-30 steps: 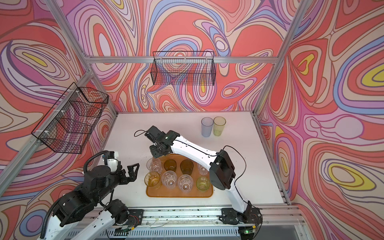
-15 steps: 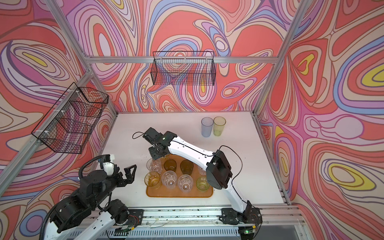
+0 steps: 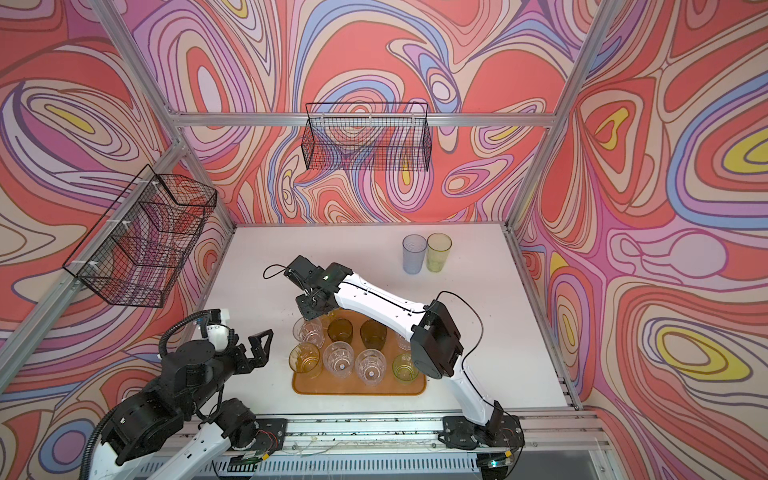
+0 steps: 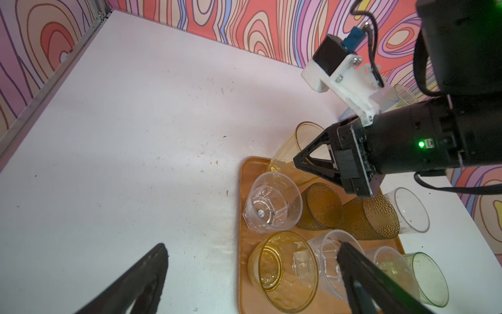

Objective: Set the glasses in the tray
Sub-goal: 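Lower the yellow glass onto the tray corner farthest from the robot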

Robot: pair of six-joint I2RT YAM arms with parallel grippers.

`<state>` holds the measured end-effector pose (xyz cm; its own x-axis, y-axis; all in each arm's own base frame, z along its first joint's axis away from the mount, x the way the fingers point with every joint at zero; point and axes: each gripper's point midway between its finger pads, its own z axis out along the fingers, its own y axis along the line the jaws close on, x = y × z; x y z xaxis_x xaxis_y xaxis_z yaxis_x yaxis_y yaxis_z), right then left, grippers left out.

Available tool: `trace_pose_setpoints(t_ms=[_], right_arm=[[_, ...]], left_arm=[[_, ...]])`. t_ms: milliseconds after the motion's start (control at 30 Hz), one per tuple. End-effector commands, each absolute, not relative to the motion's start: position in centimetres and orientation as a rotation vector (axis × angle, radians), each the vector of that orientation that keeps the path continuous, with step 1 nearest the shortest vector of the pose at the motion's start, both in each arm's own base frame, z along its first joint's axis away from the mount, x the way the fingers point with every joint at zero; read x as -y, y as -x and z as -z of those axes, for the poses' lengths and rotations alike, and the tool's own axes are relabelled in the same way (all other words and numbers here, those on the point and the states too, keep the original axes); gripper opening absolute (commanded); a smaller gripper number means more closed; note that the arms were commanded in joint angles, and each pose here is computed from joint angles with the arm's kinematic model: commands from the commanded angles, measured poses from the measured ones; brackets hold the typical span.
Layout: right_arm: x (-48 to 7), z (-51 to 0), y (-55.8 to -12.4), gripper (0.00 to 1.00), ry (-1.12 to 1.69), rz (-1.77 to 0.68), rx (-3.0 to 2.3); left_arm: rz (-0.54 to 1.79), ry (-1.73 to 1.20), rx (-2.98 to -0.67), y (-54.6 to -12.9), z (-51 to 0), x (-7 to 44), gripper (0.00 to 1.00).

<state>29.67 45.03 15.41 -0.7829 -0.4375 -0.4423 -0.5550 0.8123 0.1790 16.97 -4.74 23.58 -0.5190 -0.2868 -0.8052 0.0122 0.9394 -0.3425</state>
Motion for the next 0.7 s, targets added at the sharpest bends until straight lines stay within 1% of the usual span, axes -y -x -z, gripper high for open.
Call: trace_pose_setpoints(t_ms=[0, 133, 267, 400, 667], right_arm=[[-46.0, -15.5, -29.6, 0.18, 0.764, -0.454, -2.601], [-46.3, -15.8, -29.5, 0.25, 0.765, -0.478, -2.598], [-46.3, -16.4, -29.5, 0.28, 0.77, -0.486, -2.584], [-46.0, -16.8, -29.5, 0.35, 0.762, -0.477, -2.575], [-45.7, -18.4, -29.9, 0.44, 0.735, -0.472, -2.545]], left_arm=[[0.342, 0.23, -2.094, -16.7, -23.0, 3.9, 1.0], [0.343, 0.236, -2.087, -16.7, -23.1, 3.8, 1.0], [0.338, 0.24, -2.081, -16.8, -23.1, 3.7, 1.0], [0.33, 0.238, -2.087, -16.7, -23.0, 3.6, 1.0], [0.338, 0.243, -2.067, -16.6, -23.3, 3.5, 1.0]])
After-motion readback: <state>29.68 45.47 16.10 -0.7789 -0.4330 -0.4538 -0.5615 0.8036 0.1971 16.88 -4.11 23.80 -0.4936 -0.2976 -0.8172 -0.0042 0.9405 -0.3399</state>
